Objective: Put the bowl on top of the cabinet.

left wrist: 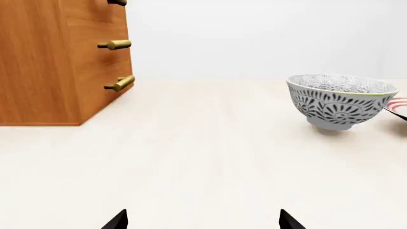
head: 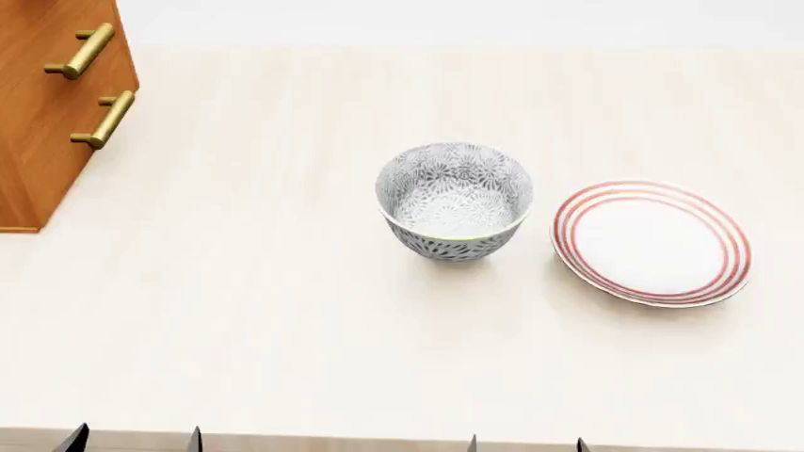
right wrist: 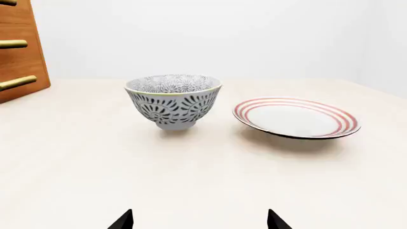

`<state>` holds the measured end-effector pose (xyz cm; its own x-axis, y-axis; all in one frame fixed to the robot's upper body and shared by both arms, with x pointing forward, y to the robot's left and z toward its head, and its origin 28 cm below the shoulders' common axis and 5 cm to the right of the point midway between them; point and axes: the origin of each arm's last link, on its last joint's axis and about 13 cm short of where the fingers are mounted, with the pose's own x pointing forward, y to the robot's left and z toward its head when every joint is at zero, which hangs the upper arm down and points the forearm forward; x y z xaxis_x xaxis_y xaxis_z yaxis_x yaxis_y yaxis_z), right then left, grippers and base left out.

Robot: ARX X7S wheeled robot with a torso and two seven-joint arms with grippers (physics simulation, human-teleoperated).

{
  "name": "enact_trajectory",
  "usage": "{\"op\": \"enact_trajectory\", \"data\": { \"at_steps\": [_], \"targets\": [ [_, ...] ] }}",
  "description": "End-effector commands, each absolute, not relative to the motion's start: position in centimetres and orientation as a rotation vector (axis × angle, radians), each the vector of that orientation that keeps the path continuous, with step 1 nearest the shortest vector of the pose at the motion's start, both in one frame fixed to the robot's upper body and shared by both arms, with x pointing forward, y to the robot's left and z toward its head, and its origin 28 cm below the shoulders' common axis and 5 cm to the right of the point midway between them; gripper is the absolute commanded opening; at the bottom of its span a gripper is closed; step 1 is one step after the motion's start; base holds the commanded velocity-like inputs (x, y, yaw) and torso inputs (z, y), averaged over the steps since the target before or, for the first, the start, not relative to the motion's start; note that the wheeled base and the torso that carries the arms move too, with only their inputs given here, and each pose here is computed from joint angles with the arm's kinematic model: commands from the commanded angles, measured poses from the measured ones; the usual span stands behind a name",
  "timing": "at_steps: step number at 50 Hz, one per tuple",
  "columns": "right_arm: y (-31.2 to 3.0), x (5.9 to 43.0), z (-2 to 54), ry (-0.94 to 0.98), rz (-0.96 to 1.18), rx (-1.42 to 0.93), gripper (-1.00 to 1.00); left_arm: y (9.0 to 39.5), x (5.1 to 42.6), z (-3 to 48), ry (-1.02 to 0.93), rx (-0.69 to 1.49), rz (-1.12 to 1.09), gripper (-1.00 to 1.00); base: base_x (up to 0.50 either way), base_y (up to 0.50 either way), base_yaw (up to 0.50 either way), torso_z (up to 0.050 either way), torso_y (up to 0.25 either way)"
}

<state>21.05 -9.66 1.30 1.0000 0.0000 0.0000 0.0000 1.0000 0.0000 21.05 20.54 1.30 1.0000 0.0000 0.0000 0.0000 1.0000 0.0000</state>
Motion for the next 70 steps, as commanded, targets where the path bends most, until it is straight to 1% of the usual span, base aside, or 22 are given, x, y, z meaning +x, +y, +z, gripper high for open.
{"op": "enact_trajectory", "data": {
  "at_steps": [1,3,20,42,54,70],
  "targets": [
    [-9.62,21.12,1.24,0.003,0.001,-0.004,1.00,20.54,20.96,1.37,-0.011,-0.007,-0.003,1.00,0.00,0.00,0.00,0.000,0.000],
    [-9.58,21.18,1.17,0.004,0.004,-0.010,1.00,20.58,20.93,1.44,-0.022,-0.011,0.035,1.00,0.00,0.00,0.00,0.000,0.000],
    [-9.34,20.96,0.98,-0.008,0.017,-0.031,1.00,20.59,20.98,1.30,0.003,-0.029,0.026,1.00,0.00,0.00,0.00,0.000,0.000],
    [-9.40,21.07,1.12,0.023,0.012,0.022,1.00,20.55,21.15,1.13,0.024,-0.028,0.033,1.00,0.00,0.00,0.00,0.000,0.000],
    [-9.66,21.28,1.29,0.017,-0.076,0.029,1.00,20.50,20.99,1.34,0.006,-0.028,0.022,1.00,0.00,0.01,0.00,0.000,0.000],
    [-9.68,21.16,1.35,0.008,-0.076,0.025,1.00,20.39,20.98,1.29,0.014,-0.018,0.026,1.00,0.00,0.43,0.00,0.000,0.000]
  ]
}}
